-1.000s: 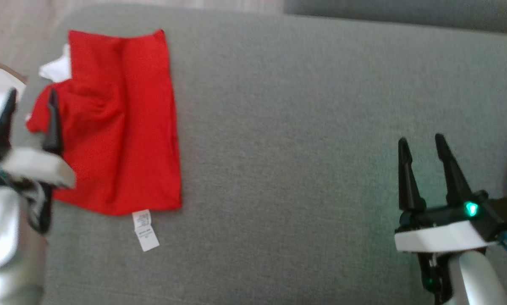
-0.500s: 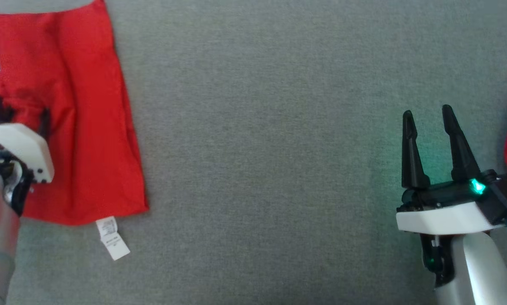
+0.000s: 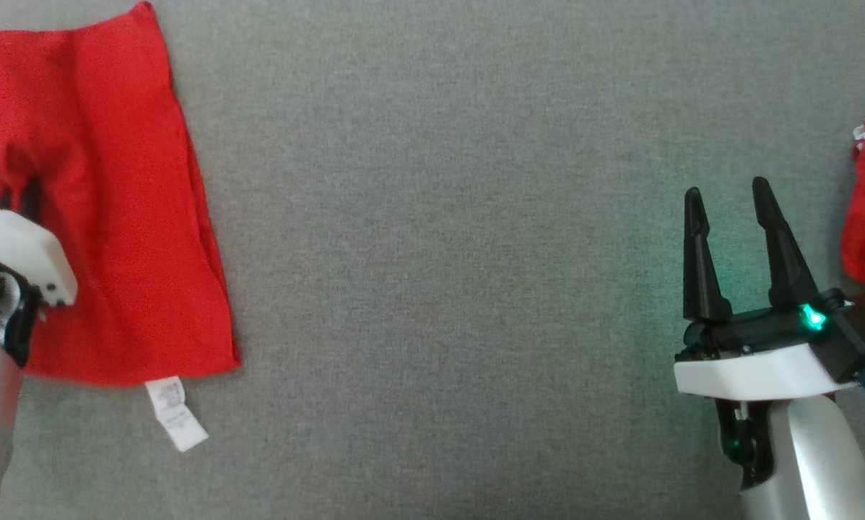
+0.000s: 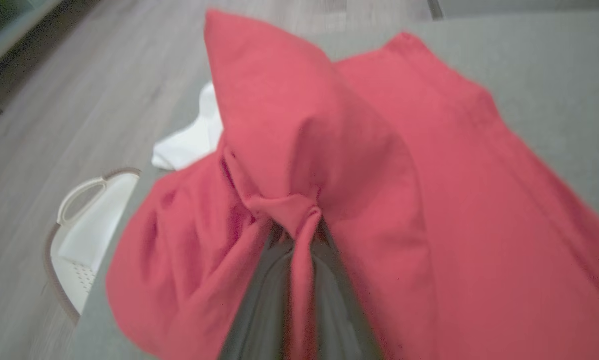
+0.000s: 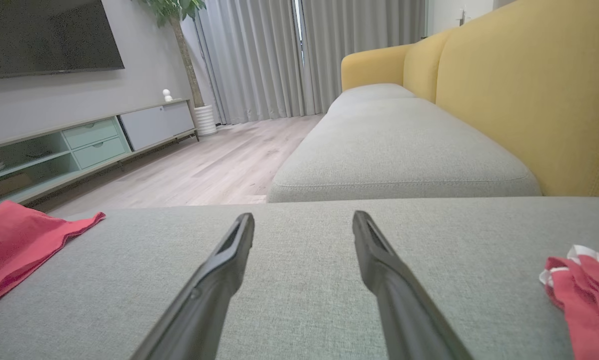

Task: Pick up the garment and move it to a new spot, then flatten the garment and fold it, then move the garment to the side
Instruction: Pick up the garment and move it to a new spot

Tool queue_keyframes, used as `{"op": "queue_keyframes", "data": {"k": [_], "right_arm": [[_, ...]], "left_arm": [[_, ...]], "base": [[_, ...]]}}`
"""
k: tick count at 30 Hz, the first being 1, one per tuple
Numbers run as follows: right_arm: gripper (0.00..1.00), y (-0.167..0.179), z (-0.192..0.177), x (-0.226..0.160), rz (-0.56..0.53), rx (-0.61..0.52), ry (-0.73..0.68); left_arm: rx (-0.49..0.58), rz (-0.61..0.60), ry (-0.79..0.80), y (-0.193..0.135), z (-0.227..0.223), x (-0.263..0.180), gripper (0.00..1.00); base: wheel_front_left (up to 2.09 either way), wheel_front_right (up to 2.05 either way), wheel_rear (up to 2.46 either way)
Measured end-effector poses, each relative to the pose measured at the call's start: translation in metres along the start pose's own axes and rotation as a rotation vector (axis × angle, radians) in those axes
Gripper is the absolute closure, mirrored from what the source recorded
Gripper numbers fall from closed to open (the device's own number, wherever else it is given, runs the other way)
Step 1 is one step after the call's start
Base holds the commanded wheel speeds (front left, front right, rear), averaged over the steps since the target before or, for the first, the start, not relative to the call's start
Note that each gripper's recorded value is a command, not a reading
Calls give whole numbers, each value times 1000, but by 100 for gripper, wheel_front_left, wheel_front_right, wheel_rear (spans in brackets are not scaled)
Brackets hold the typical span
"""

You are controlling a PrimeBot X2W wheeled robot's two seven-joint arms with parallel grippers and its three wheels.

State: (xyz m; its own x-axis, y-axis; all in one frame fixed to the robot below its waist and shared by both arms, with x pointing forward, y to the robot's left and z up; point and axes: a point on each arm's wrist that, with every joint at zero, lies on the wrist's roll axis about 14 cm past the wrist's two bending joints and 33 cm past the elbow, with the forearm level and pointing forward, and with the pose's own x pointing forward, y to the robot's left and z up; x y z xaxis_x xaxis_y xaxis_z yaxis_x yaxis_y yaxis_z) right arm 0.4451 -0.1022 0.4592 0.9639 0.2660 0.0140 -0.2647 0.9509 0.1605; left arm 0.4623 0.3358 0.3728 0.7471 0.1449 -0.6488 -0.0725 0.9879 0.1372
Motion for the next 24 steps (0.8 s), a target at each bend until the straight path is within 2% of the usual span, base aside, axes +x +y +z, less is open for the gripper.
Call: {"op": "queue_keyframes", "data": {"k": [7, 15, 18, 24], "right_arm": [[0, 7, 23, -6, 11, 3, -52], [0, 13, 54, -18, 15, 12, -124], [0, 13, 60, -26, 9, 12, -137], [0, 3, 66, -42, -31, 22, -150]], "left_arm": [[-1, -42, -460, -12, 103, -31, 100], [38, -283, -790, -101, 191, -99, 100], [43, -388, -827, -140, 202, -122, 100], [28, -567, -798, -226, 193, -145, 100]], "base": [[0, 0, 0], [0, 0, 0], [0, 0, 0], [0, 0, 0]]}}
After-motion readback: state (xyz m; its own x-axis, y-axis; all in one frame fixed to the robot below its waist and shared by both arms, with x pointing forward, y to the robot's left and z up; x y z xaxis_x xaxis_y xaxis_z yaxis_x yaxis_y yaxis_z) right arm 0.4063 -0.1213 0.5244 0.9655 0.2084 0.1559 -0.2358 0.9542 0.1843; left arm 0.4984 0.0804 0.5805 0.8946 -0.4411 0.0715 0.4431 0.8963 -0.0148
